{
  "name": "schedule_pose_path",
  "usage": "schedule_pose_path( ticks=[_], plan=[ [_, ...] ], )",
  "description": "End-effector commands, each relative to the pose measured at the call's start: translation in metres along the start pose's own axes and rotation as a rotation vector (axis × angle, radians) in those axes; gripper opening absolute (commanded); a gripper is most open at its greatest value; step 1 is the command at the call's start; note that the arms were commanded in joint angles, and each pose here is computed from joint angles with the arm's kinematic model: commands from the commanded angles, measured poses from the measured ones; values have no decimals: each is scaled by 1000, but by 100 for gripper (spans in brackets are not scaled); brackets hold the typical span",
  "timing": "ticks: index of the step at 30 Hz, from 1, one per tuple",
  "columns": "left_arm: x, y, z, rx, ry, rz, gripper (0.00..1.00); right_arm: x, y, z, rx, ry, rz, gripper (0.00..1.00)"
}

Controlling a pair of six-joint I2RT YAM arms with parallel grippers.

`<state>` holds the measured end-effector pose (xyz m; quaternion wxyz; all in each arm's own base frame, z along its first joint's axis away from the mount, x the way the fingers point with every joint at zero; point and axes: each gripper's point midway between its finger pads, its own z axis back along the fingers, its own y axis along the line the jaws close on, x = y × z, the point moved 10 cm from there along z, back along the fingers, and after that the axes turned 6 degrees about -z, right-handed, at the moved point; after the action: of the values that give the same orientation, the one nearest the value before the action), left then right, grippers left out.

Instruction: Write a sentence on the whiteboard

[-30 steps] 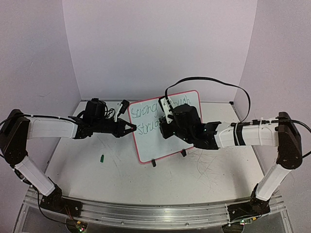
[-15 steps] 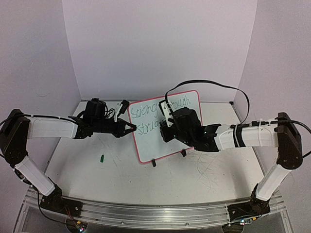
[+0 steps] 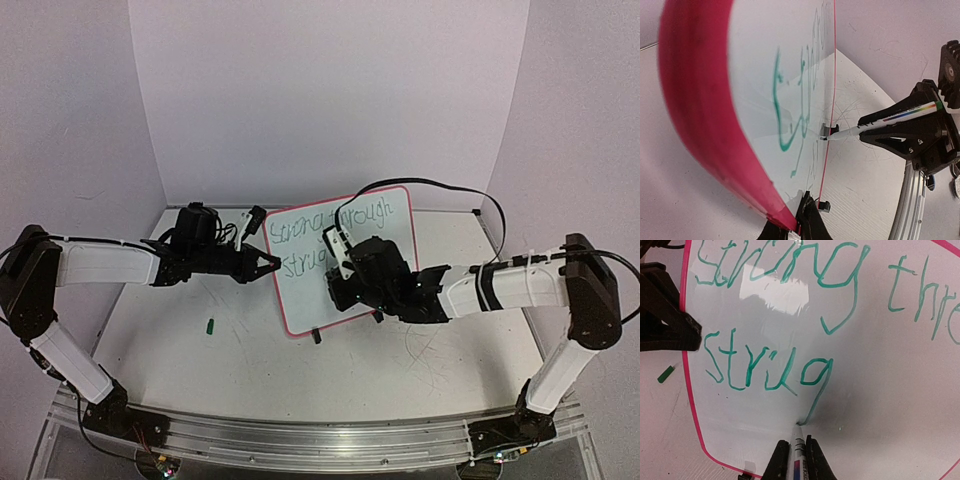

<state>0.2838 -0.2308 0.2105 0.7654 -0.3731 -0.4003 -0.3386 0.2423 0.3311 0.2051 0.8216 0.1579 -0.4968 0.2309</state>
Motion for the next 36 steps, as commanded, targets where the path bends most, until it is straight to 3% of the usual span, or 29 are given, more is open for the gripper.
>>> schedule_pose_path(
  ticks=[1,11,36],
  plan=[
    [-8,23,0,209,59,-64,0,23,11,-3,42,-66,-36,0],
    [-7,23,1,211,55,-67,0,45,-25,18,-5,-143,-65,0],
    [-7,23,1,213,57,-66,0,54,-32,5,-86,-163,-49,0]
  ],
)
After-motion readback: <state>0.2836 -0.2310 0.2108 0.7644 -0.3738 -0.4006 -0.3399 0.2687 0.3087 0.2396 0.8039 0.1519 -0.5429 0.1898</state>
